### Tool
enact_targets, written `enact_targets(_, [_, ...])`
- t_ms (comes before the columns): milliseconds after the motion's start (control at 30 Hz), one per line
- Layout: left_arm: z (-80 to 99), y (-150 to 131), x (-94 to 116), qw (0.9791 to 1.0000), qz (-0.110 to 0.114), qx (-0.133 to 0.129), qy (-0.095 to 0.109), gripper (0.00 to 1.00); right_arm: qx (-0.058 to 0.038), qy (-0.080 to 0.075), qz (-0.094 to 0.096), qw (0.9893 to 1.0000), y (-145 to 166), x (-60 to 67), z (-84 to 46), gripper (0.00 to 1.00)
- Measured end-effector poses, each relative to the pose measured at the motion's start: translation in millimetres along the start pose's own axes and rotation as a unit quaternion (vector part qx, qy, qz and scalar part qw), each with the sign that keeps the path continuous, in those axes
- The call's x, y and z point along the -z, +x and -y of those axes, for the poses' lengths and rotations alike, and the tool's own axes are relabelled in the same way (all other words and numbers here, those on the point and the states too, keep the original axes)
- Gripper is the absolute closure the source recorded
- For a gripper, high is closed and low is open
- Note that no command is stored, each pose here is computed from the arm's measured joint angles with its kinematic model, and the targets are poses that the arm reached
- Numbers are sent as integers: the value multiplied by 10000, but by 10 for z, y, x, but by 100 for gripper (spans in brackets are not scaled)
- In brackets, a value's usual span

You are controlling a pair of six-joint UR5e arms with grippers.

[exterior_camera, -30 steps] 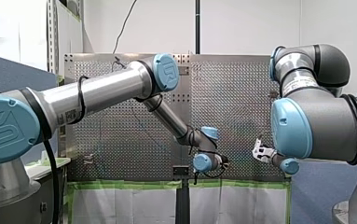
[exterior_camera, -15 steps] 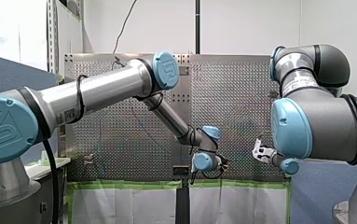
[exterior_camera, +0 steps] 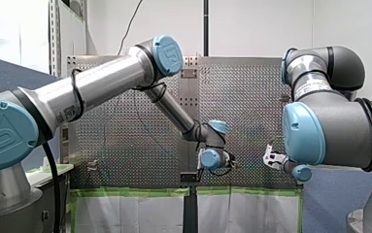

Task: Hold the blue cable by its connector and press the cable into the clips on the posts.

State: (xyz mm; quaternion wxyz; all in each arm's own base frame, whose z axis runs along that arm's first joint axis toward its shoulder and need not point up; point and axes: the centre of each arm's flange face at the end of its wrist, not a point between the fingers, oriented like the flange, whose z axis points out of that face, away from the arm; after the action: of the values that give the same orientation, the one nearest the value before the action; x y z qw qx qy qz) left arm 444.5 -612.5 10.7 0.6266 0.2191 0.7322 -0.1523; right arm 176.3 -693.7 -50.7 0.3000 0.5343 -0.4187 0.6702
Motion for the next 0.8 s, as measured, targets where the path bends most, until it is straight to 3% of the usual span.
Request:
enact_targets(233, [-192,-227,48,9990,256,216,-302,0,-4,1,11,10000,-5,1,5,100])
enact_targets(467, [-376,-472,128,9953,555,564,-564,0,-3,8,19,10000,-9,0,17,100])
enact_targets(633, [-376,-640,255,9920,768,734,-682,0,-8,23,25,10000,-17,-5,39,100])
enact_targets(800, [-370,-760,410,9915,803,665,-776,0,-8,41,29,10000,-24,-11,64,100])
